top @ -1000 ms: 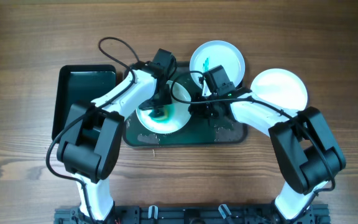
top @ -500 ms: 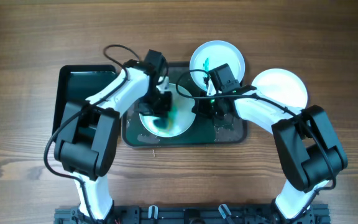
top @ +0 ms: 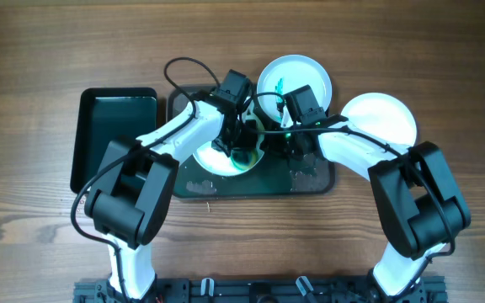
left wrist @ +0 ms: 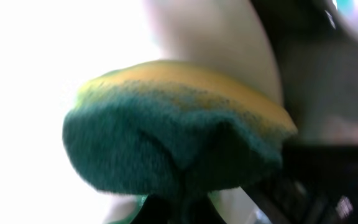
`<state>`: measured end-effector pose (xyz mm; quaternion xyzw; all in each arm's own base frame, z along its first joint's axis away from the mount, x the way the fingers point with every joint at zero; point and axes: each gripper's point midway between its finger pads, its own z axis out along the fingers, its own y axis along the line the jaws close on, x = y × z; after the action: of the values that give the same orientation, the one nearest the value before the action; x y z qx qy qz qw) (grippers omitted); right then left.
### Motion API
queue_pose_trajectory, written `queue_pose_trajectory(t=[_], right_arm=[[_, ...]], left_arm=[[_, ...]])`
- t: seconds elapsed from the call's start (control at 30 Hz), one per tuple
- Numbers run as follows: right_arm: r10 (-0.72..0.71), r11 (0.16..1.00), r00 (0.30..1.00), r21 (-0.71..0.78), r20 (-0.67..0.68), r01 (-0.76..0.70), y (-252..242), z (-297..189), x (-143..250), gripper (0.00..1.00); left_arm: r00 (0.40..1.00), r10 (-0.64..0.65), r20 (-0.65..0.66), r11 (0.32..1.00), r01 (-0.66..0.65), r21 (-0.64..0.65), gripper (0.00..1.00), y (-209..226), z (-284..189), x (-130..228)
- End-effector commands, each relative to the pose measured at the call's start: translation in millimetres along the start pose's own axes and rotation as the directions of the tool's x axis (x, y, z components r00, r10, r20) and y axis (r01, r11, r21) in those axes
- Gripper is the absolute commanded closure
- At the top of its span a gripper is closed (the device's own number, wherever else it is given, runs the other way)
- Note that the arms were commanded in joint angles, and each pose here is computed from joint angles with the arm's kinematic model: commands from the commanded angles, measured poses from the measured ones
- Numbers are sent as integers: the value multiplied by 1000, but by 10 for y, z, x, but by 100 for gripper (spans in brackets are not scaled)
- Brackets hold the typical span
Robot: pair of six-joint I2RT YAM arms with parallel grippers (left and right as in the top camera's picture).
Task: Clean dirty plates on tray and stack at the side
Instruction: 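Scrub the held plate with the sponge in the left gripper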
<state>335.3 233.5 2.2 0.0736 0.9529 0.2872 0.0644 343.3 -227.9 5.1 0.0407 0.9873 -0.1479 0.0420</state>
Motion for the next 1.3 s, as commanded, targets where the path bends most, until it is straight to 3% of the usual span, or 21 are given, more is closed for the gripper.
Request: queue_pose_trajectory(t=[0.0,0.13,0.23,0.3,0.37,0.43,0.5,0.6,0.73,0.8,0.87,1.07,1.13,1.27], right_arm=[[16,1000,999,12,-46,-15,-61,91,93,95],[15,1000,999,13,-47,-14,-63,91,95,96],[13,1000,999,13,-46,-12,-64,92,95,96],[13,1000,999,13,-46,-12,-64,92,95,96],[12,1000,999,13,-45,-12,-62,91,92,96],[13,1000,999,12,-45,-12,-60,91,91,96],[11,1000,999,10,-43,-11,-57,92,87,96],[13,1000,999,11,-44,-13,-58,92,89,96],[13,1000,998,-9,-54,-14,-20,91,103,96],[13,1000,998,-9,-55,-13,-21,91,104,96],[13,1000,999,-7,-53,-13,-24,91,101,96],[13,1000,999,-2,-50,-13,-33,91,96,96],[13,1000,999,0,-47,-13,-37,91,91,96],[12,1000,999,0,-47,-12,-37,91,92,96]], left_arm=[[960,-117,252,915,203,-349,96,932,-119,-458],[898,-239,368,834,385,-395,96,1367,-291,-583],[862,-344,371,778,484,-402,96,1582,-339,-477],[870,-390,302,769,488,-412,96,1637,-322,-311],[902,-399,168,810,432,-396,96,1540,-259,-101],[953,-299,-43,920,276,-279,96,1230,-163,120],[968,-118,-221,993,114,-32,96,781,-136,335],[949,105,-296,953,-11,303,96,224,-247,547],[955,204,-216,928,-118,353,96,25,-186,454],[960,223,-168,935,-162,316,96,40,-127,347],[978,182,-100,969,-161,188,96,169,-34,134],[983,-17,181,992,39,-119,96,629,5,-512],[960,-76,271,955,148,-257,96,906,-79,-624],[892,-153,425,779,373,-504,96,1481,-376,-593]])
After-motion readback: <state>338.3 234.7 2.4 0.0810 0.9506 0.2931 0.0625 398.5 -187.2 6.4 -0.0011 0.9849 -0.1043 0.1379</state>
